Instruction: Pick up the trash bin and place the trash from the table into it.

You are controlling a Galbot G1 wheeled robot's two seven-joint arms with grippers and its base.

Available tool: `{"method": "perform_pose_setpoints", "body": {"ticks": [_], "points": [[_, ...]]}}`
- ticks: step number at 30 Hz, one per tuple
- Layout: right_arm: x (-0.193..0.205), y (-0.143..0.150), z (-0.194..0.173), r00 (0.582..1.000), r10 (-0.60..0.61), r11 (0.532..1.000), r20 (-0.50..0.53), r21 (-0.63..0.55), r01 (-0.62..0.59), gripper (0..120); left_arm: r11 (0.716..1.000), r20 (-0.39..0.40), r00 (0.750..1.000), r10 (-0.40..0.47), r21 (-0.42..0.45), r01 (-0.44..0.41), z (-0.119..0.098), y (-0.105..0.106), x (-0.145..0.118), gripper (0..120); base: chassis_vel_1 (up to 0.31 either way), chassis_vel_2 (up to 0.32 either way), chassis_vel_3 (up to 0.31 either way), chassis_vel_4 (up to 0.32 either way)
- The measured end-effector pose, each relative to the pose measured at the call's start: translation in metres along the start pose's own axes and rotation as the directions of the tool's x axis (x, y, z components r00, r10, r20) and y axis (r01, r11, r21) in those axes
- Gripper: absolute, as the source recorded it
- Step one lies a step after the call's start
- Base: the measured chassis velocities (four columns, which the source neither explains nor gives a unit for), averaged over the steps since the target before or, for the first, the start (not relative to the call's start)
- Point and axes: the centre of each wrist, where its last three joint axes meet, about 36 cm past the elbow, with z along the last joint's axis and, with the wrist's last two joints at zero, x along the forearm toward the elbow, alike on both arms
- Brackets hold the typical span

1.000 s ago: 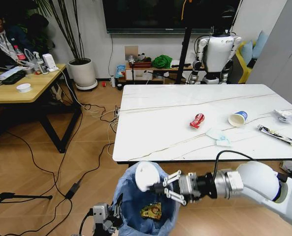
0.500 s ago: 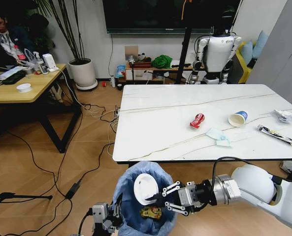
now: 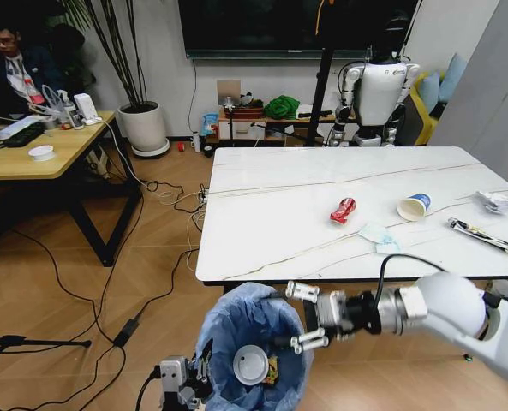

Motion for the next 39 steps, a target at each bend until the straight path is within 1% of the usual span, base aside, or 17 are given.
{"method": "perform_pose_setpoints", "body": {"ticks": [2, 3, 6, 7, 12, 13, 15, 16, 19, 20, 24, 25, 27, 28, 30, 35, 39], "points": [[0.013, -0.02, 0.011, 0.992, 0.13, 0.991, -0.003, -0.021, -0.13, 87, 1.0, 0.004, 1.0, -0.002, -0.004, 0.002, -0.002, 0.001, 0.001, 0, 0.0, 0.0, 0.0, 0.0], [0.013, -0.02, 0.011, 0.992, 0.13, 0.991, -0.003, -0.021, -0.13, 87, 1.0, 0.004, 1.0, -0.002, -0.004, 0.002, -0.002, 0.001, 0.001, 0, 0.0, 0.0, 0.0, 0.0], [0.032, -0.044, 0.036, 0.936, 0.351, 0.934, -0.009, -0.062, -0.351, 98, 1.0, 0.004, 1.0, -0.001, -0.009, 0.001, -0.004, 0.003, 0.002, 0, 0.0, 0.0, 0.0, 0.0], [0.032, -0.044, 0.036, 0.936, 0.351, 0.934, -0.009, -0.062, -0.351, 98, 1.0, 0.004, 1.0, -0.001, -0.009, 0.001, -0.004, 0.003, 0.002, 0, 0.0, 0.0, 0.0, 0.0], [0.056, -0.064, 0.052, 0.864, 0.503, 0.861, -0.014, -0.081, -0.502, 100, 1.0, 0.003, 1.0, 0.005, -0.006, -0.005, -0.004, 0.003, 0.001, 0, 0.0, 0.0, 0.0, 0.0], [0.056, -0.064, 0.052, 0.864, 0.503, 0.861, -0.014, -0.081, -0.502, 100, 1.0, 0.003, 1.0, 0.005, -0.006, -0.005, -0.004, 0.003, 0.001, 0, 0.0, 0.0, 0.0, 0.0], [0.065, -0.071, 0.059, 0.8, 0.597, 0.79, -0.054, -0.136, -0.598, 100, 1.0, 0.0, 1.0, 0.013, 0.002, -0.013, -0.001, 0.001, -0.001, 0, 0.0, 0.0, 0.0, 0.0], [0.065, -0.071, 0.059, 0.8, 0.597, 0.79, -0.054, -0.136, -0.598, 100, 1.0, 0.0, 1.0, 0.013, 0.002, -0.013, -0.001, 0.001, -0.001, 0, 0.0, 0.0, 0.0, 0.0], [0.065, -0.079, 0.071, 0.695, 0.709, 0.671, -0.12, -0.191, -0.717, 100, 1.0, -0.003, 1.0, 0.018, 0.007, -0.018, 0.0, -0.001, -0.002, 0, 0.0, 0.0, 0.0, 0.0], [0.065, -0.079, 0.071, 0.695, 0.709, 0.671, -0.12, -0.191, -0.717, 100, 1.0, -0.003, 1.0, 0.018, 0.007, -0.018, 0.0, -0.001, -0.002, 0, 0.0, 0.0, 0.0, 0.0], [0.053, -0.086, 0.089, 0.55, 0.801, 0.499, -0.237, -0.244, -0.832, 100, 1.0, -0.009, 1.0, 0.014, 0.006, -0.014, 0.003, 0.0, -0.002, 0, 0.0, 0.0, 0.0, 0.0], [0.053, -0.086, 0.089, 0.55, 0.801, 0.499, -0.237, -0.244, -0.832, 100, 1.0, -0.009, 1.0, 0.014, 0.006, -0.014, 0.003, 0.0, -0.002, 0, 0.0, 0.0, 0.0, 0.0], [0.043, -0.087, 0.1, 0.485, 0.821, 0.417, -0.3, -0.265, -0.869, 100, 1.0, -0.013, 1.0, 0.011, 0.006, -0.011, 0.004, 0.0, -0.001, 0, 0.0, 0.0, 0.0, 0.0], [0.043, -0.087, 0.1, 0.485, 0.821, 0.417, -0.3, -0.265, -0.869, 100, 1.0, -0.013, 1.0, 0.011, 0.006, -0.011, 0.004, 0.0, -0.001, 0, 0.0, 0.0, 0.0, 0.0], [0.031, -0.086, 0.112, 0.437, 0.82, 0.349, -0.369, -0.281, -0.894, 100, 1.0, -0.013, 1.0, 0.008, 0.003, -0.008, 0.005, 0.0, -0.001, 0, 0.0, 0.0, 0.0, 0.0], [0.018, -0.097, 0.13, 0.395, 0.809, 0.281, -0.435, -0.305, -0.91, 100, 1.0, -0.017, 1.0, 0.003, -0.001, -0.003, 0.007, 0.001, -0.001, 0, 0.0, 0.0, 0.0, 0.0], [0.019, -0.108, 0.138, 0.374, 0.806, 0.26, -0.459, -0.294, -0.92, 100, 1.0, -0.02, 1.0, 0.002, -0.002, -0.002, 0.009, 0.001, -0.002, 0, 0.0, 0.0, 0.0, 0.0]]}}
